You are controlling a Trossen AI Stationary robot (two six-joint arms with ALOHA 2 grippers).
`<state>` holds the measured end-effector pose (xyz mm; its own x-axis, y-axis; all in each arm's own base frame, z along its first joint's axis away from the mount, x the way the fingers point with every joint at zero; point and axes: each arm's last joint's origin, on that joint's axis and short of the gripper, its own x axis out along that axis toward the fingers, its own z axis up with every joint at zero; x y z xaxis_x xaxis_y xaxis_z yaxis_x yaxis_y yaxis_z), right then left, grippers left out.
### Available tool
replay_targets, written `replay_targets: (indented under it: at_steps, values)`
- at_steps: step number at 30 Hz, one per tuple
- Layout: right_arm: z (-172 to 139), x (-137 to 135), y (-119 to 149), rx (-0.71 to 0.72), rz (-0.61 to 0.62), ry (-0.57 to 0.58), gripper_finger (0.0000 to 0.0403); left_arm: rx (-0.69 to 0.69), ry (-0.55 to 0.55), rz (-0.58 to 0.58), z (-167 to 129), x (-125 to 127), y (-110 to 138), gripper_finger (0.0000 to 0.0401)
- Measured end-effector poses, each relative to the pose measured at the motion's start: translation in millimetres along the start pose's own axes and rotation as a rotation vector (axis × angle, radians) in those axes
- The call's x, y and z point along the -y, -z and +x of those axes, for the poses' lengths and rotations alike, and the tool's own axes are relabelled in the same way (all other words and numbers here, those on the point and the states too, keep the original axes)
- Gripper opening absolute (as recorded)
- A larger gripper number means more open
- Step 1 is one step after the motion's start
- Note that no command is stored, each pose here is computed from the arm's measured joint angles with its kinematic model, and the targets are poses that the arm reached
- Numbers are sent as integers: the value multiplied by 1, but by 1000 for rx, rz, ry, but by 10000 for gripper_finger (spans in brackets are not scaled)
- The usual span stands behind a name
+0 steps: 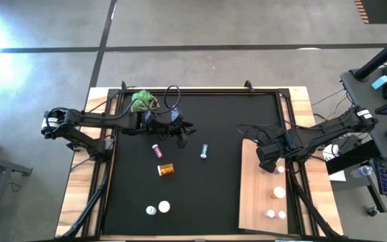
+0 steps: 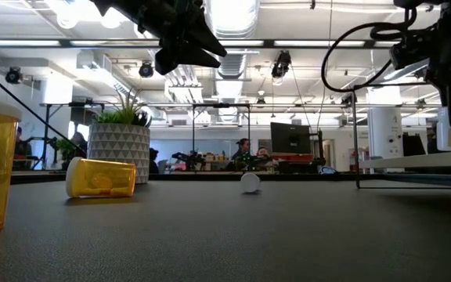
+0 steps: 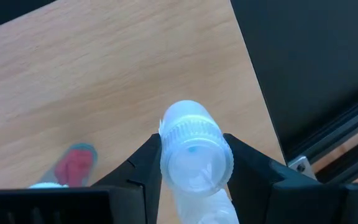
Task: Pick and place medicine bottles onto shelf by color
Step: Put the left white pill bottle on the shelf aligned with the other white pill bottle
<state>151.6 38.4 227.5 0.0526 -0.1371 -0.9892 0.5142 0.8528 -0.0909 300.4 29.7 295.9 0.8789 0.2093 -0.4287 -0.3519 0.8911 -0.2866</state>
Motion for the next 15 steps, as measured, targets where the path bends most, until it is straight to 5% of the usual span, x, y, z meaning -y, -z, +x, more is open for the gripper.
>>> replay_targets:
  at_steps: [15]
  values:
    - [3,-8,-6,-3,-39,-15,132,1,-3,-1,0,0,0,125]
